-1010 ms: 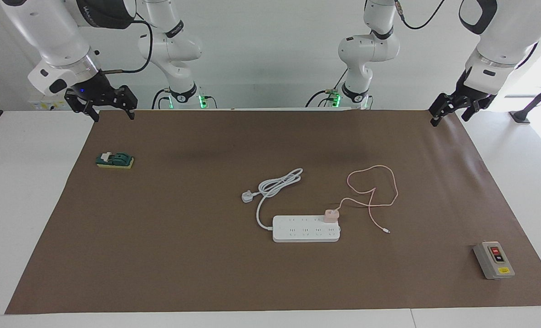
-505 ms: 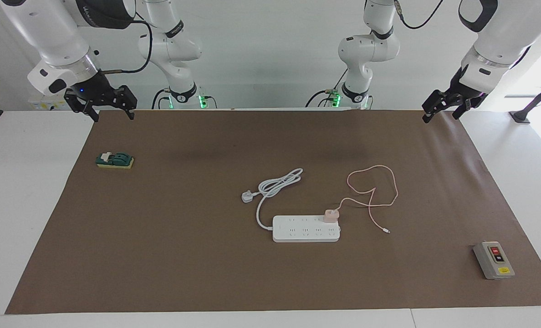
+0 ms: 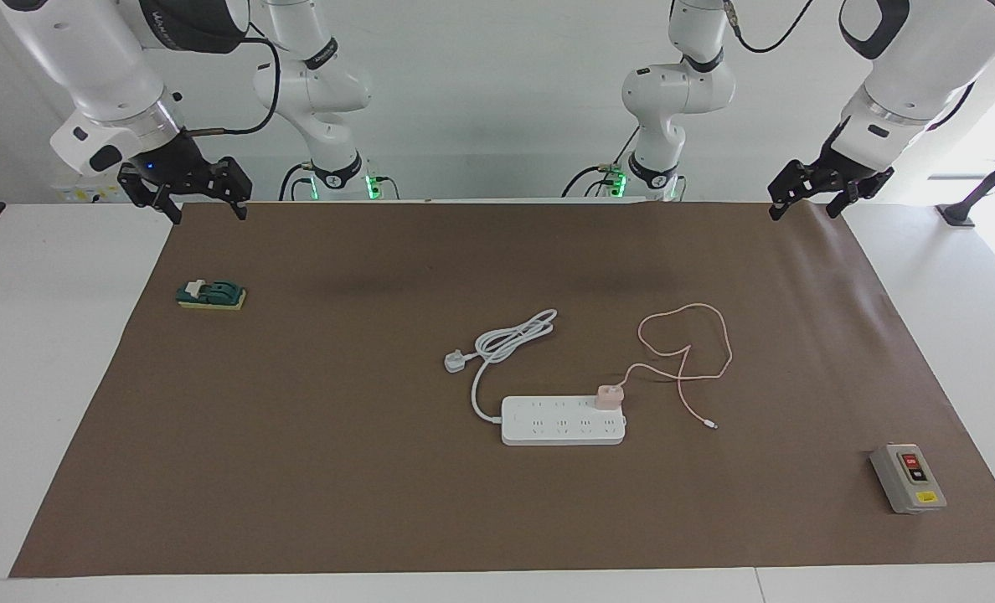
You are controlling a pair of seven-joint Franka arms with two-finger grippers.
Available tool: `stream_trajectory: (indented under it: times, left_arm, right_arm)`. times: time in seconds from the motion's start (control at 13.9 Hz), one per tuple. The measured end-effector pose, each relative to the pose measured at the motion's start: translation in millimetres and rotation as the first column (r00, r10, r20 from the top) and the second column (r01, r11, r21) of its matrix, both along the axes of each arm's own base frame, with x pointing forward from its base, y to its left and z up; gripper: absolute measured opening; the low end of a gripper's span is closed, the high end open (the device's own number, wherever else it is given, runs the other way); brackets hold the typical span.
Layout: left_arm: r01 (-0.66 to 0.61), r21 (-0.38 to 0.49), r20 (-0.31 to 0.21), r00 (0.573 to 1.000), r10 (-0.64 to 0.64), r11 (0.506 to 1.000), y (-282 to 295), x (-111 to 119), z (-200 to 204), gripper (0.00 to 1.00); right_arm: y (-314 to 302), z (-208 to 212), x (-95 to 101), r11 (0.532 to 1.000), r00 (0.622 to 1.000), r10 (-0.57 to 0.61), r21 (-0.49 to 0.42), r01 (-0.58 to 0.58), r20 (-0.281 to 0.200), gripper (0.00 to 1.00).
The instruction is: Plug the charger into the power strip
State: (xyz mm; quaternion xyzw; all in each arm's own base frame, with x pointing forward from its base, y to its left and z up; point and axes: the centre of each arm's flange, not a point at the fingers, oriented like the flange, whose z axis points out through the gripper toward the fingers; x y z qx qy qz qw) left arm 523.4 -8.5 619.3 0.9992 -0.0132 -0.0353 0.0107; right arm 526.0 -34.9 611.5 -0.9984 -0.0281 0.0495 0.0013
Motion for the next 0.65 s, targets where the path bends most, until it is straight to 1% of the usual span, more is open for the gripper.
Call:
stream_trajectory:
  times: [0.65]
  left_arm:
    - [0.019,0.000,0.000,1.000,-0.019,1.000,-4.2,-0.1,0.0,1.00]
  right_arm:
    - [0.0,0.0,0.0,1.000,1.000,0.000,0.000,0.000,0.000,1.00]
